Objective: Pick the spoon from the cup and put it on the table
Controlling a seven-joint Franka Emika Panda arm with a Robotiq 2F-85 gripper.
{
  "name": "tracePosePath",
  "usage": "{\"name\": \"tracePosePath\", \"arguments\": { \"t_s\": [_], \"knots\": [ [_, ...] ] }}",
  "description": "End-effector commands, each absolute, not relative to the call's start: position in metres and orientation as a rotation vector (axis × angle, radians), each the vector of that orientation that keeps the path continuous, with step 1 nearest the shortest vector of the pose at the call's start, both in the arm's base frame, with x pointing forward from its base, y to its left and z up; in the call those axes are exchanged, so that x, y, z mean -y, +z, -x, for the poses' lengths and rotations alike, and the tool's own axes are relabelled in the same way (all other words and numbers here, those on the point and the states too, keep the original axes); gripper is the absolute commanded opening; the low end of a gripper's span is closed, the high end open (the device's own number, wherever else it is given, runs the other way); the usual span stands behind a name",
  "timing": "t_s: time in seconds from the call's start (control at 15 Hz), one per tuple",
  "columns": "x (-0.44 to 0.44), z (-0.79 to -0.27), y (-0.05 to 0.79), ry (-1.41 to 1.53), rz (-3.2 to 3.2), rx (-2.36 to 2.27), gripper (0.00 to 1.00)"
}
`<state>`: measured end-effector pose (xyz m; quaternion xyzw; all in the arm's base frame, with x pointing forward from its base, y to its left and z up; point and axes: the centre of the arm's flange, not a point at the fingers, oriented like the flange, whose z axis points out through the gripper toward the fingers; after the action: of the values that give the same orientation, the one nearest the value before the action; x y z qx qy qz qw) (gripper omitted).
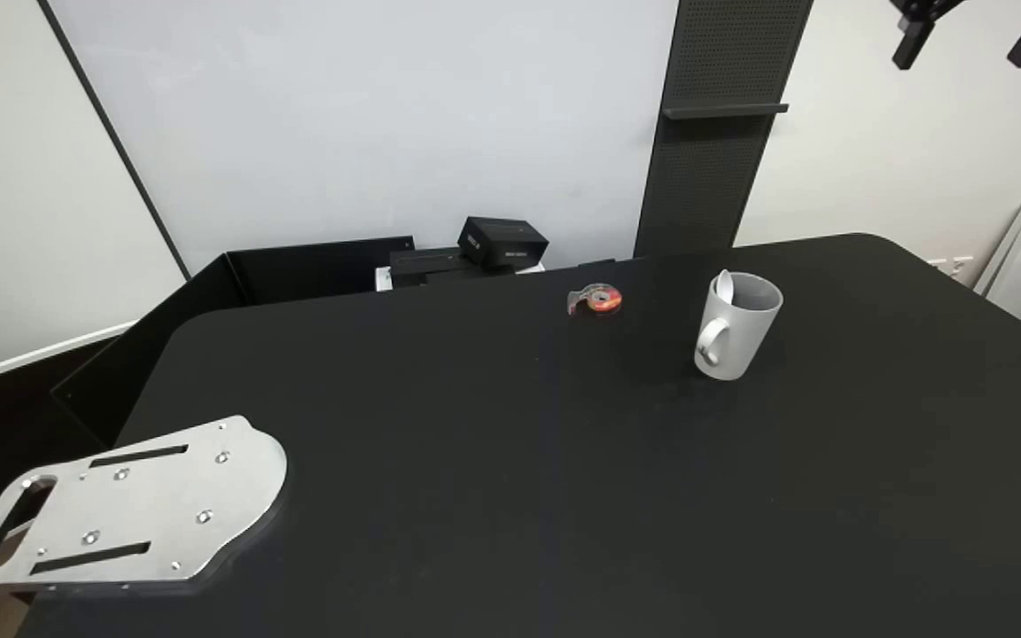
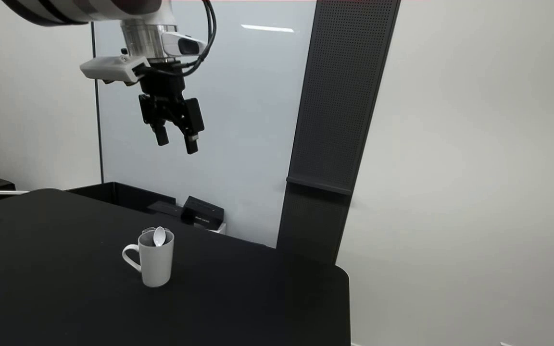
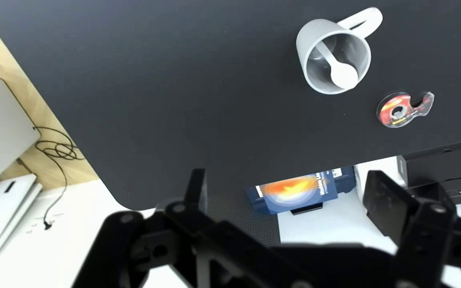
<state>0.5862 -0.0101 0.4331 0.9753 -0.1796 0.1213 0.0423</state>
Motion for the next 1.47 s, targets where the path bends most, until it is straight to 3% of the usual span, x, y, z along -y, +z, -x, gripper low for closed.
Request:
{"name": "tracePosePath", "arguments": {
  "t_s": [0.0,0.8,1.4],
  "knots": [
    [0.005,-0.625,0.43,0.32,-2.926,0.839,1.0],
    [-0.032,-0.688,0.392,0.014,-2.63,1.57,1.0],
    [-0.059,-0.731,0.358,0.064,-2.696,1.621,1.0]
  ]
}}
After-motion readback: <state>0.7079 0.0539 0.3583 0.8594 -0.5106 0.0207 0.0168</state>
